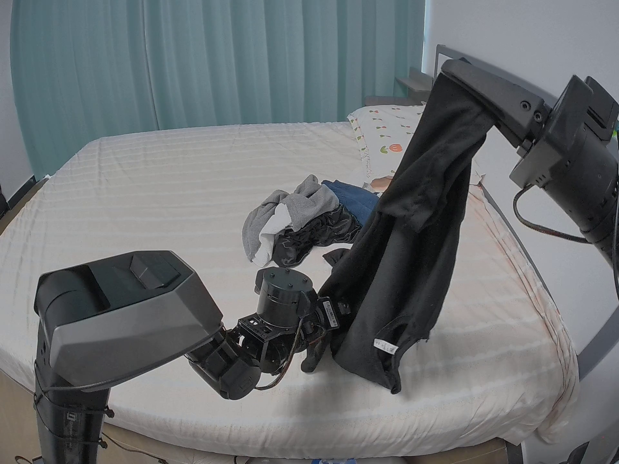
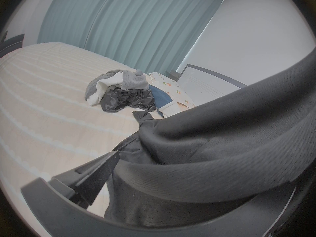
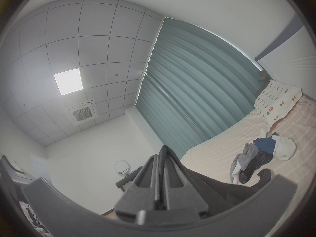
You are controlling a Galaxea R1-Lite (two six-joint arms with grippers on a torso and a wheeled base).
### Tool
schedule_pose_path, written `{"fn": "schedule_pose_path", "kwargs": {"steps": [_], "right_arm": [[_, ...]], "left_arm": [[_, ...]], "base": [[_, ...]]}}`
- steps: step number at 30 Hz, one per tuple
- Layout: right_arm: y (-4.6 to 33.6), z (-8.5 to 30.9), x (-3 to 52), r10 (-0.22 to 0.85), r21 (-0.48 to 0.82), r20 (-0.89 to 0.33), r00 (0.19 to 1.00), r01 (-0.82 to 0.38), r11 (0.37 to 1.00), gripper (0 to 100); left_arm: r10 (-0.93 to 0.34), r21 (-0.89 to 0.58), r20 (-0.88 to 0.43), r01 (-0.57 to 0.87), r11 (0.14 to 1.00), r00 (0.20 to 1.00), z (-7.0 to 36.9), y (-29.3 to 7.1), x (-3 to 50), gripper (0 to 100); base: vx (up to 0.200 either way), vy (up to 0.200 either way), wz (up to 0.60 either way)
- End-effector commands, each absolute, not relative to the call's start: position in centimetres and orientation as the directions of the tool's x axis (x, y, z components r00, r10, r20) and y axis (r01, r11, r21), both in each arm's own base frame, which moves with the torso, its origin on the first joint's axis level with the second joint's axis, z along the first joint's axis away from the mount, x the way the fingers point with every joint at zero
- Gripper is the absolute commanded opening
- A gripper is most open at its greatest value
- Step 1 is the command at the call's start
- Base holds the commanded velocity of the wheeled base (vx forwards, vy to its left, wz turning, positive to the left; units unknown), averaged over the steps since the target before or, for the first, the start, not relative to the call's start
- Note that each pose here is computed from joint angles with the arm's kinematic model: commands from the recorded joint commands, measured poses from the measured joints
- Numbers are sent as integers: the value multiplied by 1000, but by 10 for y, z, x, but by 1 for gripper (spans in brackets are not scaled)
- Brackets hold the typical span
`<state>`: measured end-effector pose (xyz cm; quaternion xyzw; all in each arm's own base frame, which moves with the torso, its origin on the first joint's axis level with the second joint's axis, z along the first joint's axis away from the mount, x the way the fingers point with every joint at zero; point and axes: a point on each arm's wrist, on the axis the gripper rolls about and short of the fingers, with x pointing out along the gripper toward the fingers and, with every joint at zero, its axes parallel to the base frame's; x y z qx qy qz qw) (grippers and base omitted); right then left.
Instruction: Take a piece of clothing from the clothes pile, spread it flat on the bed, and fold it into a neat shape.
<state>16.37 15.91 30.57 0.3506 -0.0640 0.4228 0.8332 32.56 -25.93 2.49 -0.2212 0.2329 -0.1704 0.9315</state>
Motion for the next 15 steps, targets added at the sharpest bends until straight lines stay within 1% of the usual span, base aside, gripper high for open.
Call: {"fn": "schedule_pose_path", "kwargs": {"steps": [1, 2, 3, 6, 11, 13, 15], "right_arm": [[150, 308, 173, 632, 527, 409, 658, -736, 425, 0], [149, 308, 175, 625, 527, 408, 666, -730, 435, 0], [148, 307, 176, 623, 528, 406, 668, -728, 437, 0], [147, 306, 178, 633, 523, 403, 662, -734, 434, 0], [141, 305, 185, 619, 520, 395, 679, -721, 458, 0], [137, 301, 188, 612, 565, 382, 692, -699, 438, 0], [135, 298, 191, 603, 596, 370, 707, -679, 430, 0]], "left_arm": [[-400, -486, -383, 186, 854, 833, 15, -253, 329, 100], [-393, -486, -385, 179, 856, 835, 15, -251, 331, 100], [-390, -485, -386, 176, 857, 836, 14, -250, 331, 0], [-379, -479, -404, 161, 863, 833, 7, -246, 333, 0], [-369, -487, -423, 135, 863, 828, -1, -244, 334, 0], [-367, -514, -438, 107, 851, 820, -2, -240, 329, 0], [-373, -527, -434, 105, 843, 820, 10, -232, 324, 0]], "base": [[0, 0, 0], [0, 0, 0], [0, 0, 0], [0, 0, 0], [0, 0, 0], [0, 0, 0], [0, 0, 0]]}}
